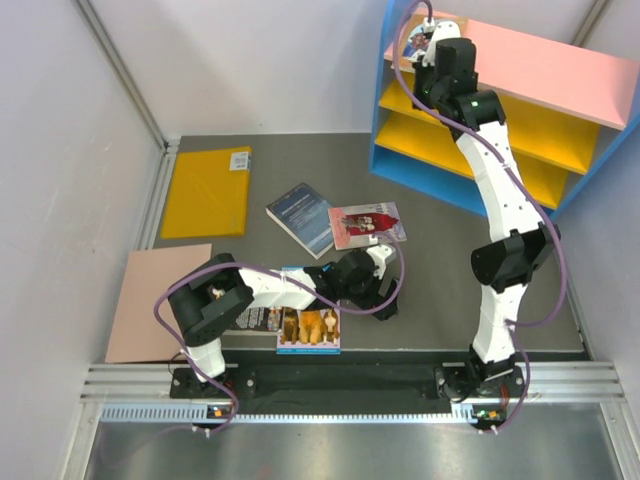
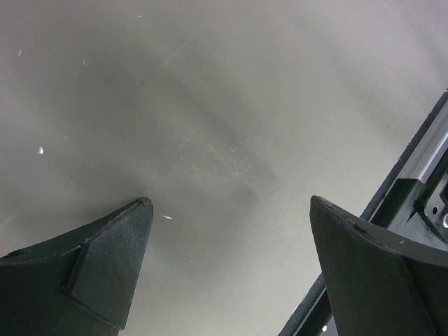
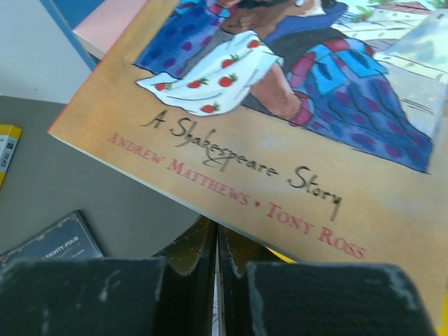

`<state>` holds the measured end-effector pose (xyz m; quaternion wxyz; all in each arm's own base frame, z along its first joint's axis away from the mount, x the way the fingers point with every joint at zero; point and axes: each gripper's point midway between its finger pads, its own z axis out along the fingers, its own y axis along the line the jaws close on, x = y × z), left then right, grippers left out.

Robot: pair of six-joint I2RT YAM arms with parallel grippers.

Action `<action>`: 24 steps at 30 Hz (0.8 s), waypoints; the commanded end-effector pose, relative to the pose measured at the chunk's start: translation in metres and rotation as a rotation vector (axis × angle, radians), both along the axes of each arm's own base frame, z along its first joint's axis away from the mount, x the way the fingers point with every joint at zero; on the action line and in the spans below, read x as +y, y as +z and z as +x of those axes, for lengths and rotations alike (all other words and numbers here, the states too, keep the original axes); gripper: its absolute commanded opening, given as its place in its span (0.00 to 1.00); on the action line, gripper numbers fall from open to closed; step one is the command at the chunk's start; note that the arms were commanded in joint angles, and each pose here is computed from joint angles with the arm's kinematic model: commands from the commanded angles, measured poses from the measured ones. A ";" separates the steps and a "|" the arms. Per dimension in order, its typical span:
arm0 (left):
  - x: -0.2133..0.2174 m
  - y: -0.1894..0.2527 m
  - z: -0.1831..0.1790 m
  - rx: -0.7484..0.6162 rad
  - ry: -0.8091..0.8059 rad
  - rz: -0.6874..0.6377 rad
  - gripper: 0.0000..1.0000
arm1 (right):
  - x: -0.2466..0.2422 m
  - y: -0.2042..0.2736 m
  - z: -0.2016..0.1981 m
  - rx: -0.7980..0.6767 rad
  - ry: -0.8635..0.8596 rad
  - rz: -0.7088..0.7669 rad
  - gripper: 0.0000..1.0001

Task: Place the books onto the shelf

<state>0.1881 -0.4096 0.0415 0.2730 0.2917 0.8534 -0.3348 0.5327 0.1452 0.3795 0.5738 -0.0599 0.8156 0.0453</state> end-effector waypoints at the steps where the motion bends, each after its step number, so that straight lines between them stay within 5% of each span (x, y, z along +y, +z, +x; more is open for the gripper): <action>1: 0.012 -0.023 -0.008 0.040 -0.003 0.090 0.99 | 0.024 0.046 0.003 -0.153 0.061 0.050 0.02; 24: 0.013 -0.023 -0.007 0.039 0.001 0.099 0.99 | 0.052 0.036 0.036 -0.208 0.119 0.126 0.04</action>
